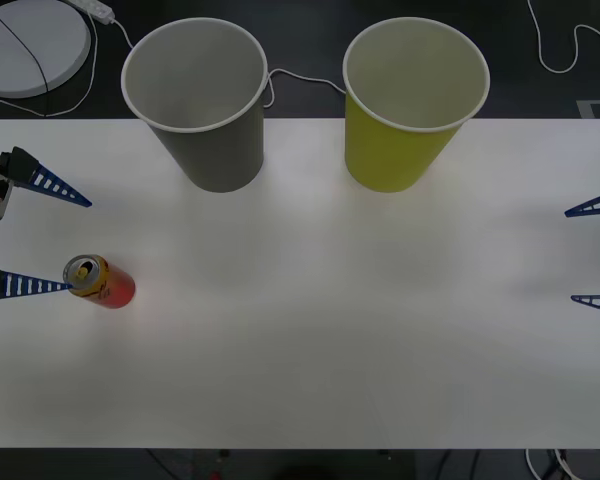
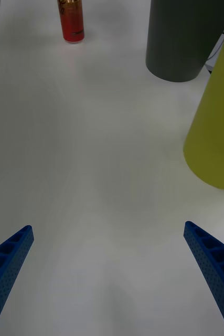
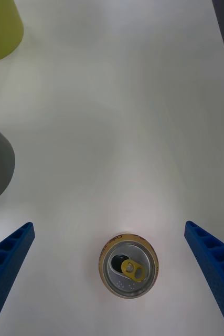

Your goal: Put the can into the green bin and the plastic bottle into the gray bin

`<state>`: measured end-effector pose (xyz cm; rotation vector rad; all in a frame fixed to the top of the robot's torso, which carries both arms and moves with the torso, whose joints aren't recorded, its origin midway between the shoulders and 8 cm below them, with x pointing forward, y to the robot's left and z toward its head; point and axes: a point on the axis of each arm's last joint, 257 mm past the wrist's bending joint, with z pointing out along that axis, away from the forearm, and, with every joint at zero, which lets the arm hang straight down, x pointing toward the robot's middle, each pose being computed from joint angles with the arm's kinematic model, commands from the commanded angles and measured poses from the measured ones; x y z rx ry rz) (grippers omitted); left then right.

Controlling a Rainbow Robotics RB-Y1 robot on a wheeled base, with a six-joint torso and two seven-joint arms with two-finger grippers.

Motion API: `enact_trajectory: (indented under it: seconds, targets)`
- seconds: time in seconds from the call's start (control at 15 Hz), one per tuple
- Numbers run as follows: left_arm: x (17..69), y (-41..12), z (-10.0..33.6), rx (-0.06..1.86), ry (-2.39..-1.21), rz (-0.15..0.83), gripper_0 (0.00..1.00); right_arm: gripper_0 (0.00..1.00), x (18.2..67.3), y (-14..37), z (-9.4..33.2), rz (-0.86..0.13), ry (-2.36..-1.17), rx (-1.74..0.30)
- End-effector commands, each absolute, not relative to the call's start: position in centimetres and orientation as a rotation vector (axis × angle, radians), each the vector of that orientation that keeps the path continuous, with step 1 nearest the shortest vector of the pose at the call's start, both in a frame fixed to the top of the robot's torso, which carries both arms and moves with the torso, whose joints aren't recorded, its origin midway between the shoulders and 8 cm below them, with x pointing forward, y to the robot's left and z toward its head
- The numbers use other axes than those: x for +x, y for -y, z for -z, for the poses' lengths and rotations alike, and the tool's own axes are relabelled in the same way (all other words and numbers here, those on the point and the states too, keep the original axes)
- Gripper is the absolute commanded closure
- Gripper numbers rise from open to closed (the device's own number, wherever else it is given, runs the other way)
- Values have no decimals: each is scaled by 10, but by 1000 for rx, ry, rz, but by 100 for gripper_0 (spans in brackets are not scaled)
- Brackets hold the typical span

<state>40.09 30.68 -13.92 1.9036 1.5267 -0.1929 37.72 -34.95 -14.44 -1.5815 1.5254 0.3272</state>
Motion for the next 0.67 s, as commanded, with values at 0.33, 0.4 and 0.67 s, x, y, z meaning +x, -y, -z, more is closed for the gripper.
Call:
enact_trajectory:
  seconds: [0.33,0.4,0.67]
  targets:
    - [401,-312,137,1922,-1536,177,0,0,377,349,144,-327,-1525,-1581]
    - [400,-314,133,1924,-1540,176,0,0,377,349,144,-327,-1525,-1581]
    - [400,-325,132,1831,-1564,261,0,0,377,349,144,-327,-1525,-1581]
